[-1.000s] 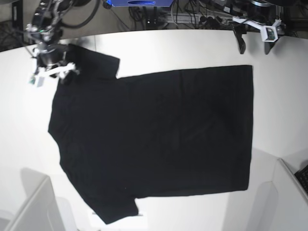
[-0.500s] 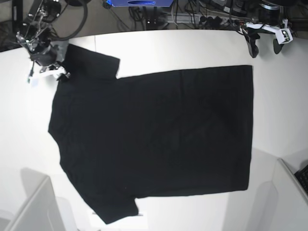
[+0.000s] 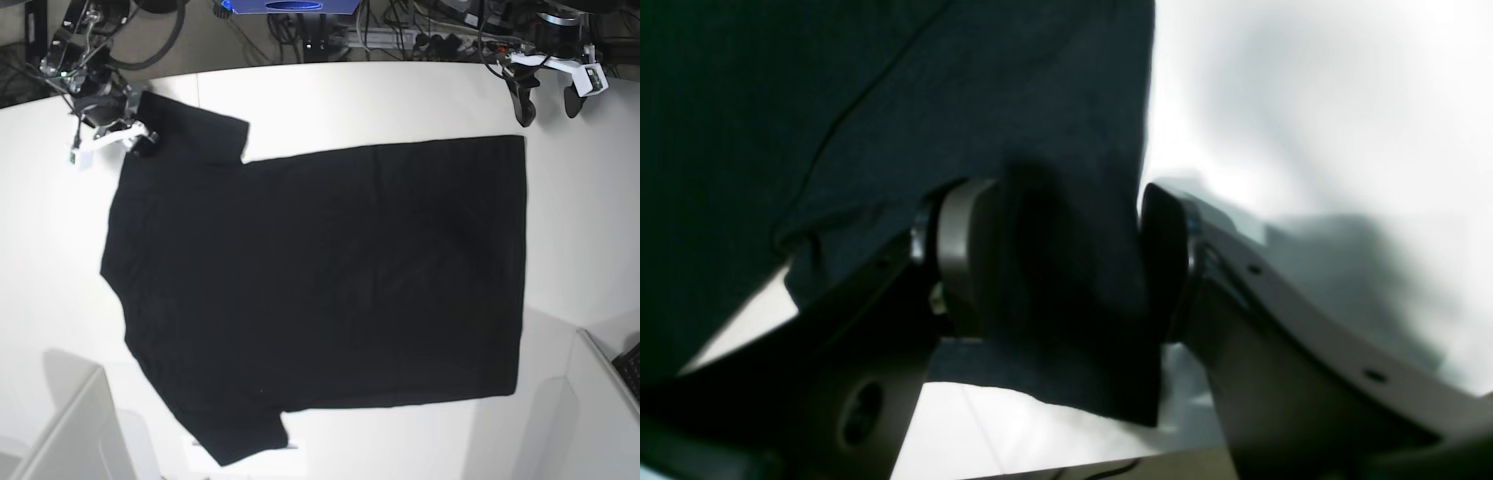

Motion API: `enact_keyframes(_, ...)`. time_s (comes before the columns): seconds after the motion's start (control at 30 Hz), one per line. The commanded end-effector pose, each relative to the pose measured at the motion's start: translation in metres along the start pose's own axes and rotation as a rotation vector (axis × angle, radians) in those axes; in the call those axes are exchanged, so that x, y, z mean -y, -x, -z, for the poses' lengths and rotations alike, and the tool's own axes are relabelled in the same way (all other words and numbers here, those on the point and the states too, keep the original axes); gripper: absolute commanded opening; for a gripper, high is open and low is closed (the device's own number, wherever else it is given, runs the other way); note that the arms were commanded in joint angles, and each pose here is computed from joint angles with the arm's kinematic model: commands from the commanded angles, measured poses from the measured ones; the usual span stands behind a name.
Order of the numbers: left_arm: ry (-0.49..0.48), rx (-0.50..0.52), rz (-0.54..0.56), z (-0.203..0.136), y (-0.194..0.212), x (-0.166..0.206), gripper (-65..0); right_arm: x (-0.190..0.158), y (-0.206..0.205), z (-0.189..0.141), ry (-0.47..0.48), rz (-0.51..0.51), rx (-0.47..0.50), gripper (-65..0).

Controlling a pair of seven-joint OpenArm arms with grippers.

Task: Fold the T-shirt properly
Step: 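Move both grippers down to the shoulder corners of the black T-shirt, then close both grippers on the shirt's shoulder corners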

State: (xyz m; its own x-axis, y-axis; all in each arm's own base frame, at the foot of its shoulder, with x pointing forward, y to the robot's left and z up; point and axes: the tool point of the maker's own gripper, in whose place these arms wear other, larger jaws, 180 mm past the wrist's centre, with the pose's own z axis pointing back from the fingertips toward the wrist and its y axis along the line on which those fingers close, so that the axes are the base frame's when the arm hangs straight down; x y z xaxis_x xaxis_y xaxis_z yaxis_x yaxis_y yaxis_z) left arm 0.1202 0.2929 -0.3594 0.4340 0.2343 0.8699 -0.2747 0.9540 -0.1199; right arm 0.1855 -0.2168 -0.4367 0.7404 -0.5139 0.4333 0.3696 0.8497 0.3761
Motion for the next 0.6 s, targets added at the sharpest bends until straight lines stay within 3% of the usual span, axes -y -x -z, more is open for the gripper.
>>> enact_keyframes(0.0, 0.006, 0.021, -0.009, -0.001, -0.005, -0.001, -11.7, -0.004, 0.014, 0.001, -0.006, -0.016, -0.061, -33.6)
enact_keyframes(0.13, -0.007, 0.023, -0.056, 0.004, -0.003, -0.004, -11.7, -0.006, 0.021, 0.005, -0.013, -0.027, -0.086, -34.5)
enact_keyframes(0.33, 0.006, -0.075, -0.103, 0.019, 0.007, 0.001, -11.7, -0.003, 0.022, 0.005, -0.007, -0.029, -0.092, -45.5)
enact_keyframes(0.4, 0.016, -0.088, -0.109, 0.025, 0.007, 0.006, -11.7, -0.003, 0.022, 0.005, -0.007, -0.029, -0.092, -51.5)
enact_keyframes(0.47, 0.027, -0.094, -0.118, 0.031, 0.005, 0.01, -11.7, -0.003, 0.022, 0.006, -0.008, -0.03, -0.096, -64.5)
enact_keyframes(0.57, 0.036, -0.11, -0.139, 0.039, 0.006, 0.018, -11.8, -0.003, 0.023, 0.005, -0.007, -0.029, -0.102, -65.0)
